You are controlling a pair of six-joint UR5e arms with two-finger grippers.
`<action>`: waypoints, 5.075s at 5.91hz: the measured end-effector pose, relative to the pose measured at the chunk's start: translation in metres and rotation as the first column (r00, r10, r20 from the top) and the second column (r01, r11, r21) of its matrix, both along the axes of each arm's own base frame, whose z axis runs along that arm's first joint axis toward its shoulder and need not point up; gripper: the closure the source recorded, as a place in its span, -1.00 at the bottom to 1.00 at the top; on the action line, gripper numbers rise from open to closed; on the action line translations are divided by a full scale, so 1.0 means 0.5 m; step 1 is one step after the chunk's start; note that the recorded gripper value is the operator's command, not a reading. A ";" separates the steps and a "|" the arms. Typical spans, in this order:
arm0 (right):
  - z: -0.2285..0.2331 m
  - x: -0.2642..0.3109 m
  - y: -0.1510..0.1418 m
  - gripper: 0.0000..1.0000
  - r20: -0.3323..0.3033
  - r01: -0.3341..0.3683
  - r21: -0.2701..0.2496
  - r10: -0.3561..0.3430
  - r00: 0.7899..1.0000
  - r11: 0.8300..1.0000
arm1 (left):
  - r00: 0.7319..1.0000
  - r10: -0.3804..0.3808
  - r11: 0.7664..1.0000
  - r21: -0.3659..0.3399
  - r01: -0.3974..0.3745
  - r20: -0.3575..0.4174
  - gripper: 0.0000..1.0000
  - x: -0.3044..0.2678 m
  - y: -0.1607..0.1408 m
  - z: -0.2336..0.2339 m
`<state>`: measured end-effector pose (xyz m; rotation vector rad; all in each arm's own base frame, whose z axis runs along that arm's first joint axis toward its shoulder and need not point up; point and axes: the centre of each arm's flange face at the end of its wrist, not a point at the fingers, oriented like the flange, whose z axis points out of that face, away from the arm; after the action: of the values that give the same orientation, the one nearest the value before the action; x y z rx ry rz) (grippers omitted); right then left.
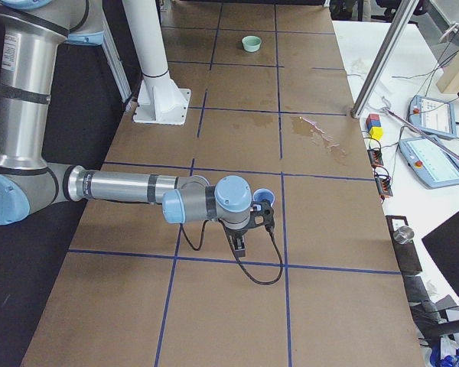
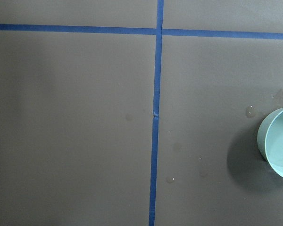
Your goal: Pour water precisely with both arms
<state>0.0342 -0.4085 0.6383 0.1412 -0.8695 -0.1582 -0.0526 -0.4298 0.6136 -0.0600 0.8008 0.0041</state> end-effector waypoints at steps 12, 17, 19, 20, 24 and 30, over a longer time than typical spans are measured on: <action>-0.028 -0.037 -0.004 -1.00 0.041 0.045 0.053 -0.048 0.998 0.998 | 0.995 0.041 0.999 0.001 -0.041 -0.086 -1.00 0.431 -0.099 -0.023; -0.034 -0.039 -0.005 -1.00 0.041 0.047 0.082 -0.051 0.998 0.995 | 0.993 0.076 0.997 -0.007 -0.076 -0.092 1.00 0.526 -0.109 0.041; -0.033 -0.040 -0.005 -1.00 0.041 0.048 0.082 -0.051 0.998 0.995 | 0.989 0.087 0.996 0.030 -0.084 -0.118 1.00 0.543 -0.119 -0.011; -0.033 -0.040 -0.005 -1.00 0.041 0.048 0.081 -0.051 0.998 0.996 | 0.987 0.079 0.996 0.058 -0.071 -0.143 1.00 0.560 -0.143 -0.071; -0.034 -0.040 -0.006 -1.00 0.041 0.048 0.084 -0.052 0.998 0.995 | 0.951 0.119 0.992 0.080 -0.100 -0.285 1.00 0.867 -0.176 -0.436; -0.076 -0.076 -0.017 -1.00 0.064 0.087 0.120 -0.096 0.993 0.989 | 0.969 0.114 0.988 0.126 -0.088 -0.217 0.97 1.232 -0.151 -0.742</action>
<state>-0.0040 -0.4169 0.6003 0.2178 -0.9374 -0.2919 0.5632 -0.5052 0.2426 0.0098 1.0210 0.1562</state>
